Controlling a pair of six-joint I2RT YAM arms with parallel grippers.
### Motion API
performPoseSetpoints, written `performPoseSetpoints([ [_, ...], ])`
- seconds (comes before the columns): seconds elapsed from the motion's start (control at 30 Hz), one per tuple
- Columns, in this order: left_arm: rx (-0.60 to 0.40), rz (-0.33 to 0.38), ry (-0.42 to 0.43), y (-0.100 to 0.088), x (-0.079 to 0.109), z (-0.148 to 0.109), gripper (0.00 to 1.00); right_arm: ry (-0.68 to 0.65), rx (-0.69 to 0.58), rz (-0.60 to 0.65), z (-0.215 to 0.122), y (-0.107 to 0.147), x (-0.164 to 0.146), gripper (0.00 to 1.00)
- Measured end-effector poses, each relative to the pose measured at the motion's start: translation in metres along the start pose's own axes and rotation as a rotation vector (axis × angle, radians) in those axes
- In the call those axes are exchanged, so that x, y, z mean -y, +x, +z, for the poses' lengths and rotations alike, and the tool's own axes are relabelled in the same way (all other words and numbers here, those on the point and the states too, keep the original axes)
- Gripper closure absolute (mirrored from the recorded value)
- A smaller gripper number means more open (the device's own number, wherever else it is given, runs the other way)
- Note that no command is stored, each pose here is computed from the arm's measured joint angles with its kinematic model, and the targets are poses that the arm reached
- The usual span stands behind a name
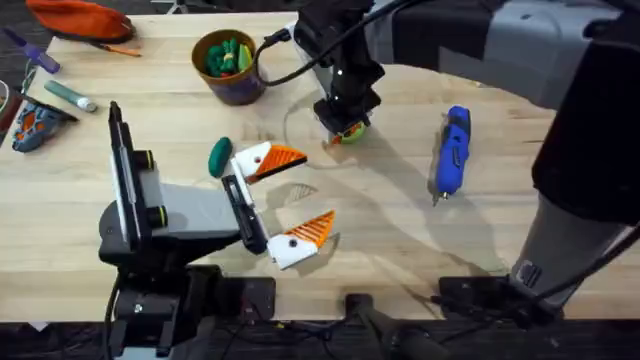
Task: Pick up the gripper from the table and insert it into the empty holder that is missing its gripper. Then pick up a screw, insert it into the mounting hole, and use the screwdriver to tighten it. Finally, clean up the table by picking up the vegetable and placing it into the bucket.
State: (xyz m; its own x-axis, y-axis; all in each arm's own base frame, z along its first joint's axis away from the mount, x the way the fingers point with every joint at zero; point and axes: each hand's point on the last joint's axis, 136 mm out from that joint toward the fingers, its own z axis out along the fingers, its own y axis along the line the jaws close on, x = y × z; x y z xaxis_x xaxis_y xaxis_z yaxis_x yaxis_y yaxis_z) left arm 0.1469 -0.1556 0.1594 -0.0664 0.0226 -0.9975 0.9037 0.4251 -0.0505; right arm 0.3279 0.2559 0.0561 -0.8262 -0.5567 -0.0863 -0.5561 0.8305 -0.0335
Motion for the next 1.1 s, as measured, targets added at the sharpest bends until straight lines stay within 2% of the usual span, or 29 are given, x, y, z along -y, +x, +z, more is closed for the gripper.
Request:
performPoseSetpoints([
  [0.27, 0.000, 0.000, 0.000, 0.0000, 0.0000, 0.0000, 0.015, 0.002, -0.003, 0.000, 0.0000, 0.0008, 0.0004, 0.807],
  [0.67, 0.000, 0.000, 0.000, 0.0000, 0.0000, 0.0000, 0.015, 0.003, -0.022, -0.001, -0.0004, 0.0056, 0.0008, 0.979],
  [1.1, 0.000, 0.000, 0.000, 0.0000, 0.0000, 0.0000, 0.016, 0.001, -0.023, 0.003, -0.0003, 0.0056, 0.0018, 0.989],
])
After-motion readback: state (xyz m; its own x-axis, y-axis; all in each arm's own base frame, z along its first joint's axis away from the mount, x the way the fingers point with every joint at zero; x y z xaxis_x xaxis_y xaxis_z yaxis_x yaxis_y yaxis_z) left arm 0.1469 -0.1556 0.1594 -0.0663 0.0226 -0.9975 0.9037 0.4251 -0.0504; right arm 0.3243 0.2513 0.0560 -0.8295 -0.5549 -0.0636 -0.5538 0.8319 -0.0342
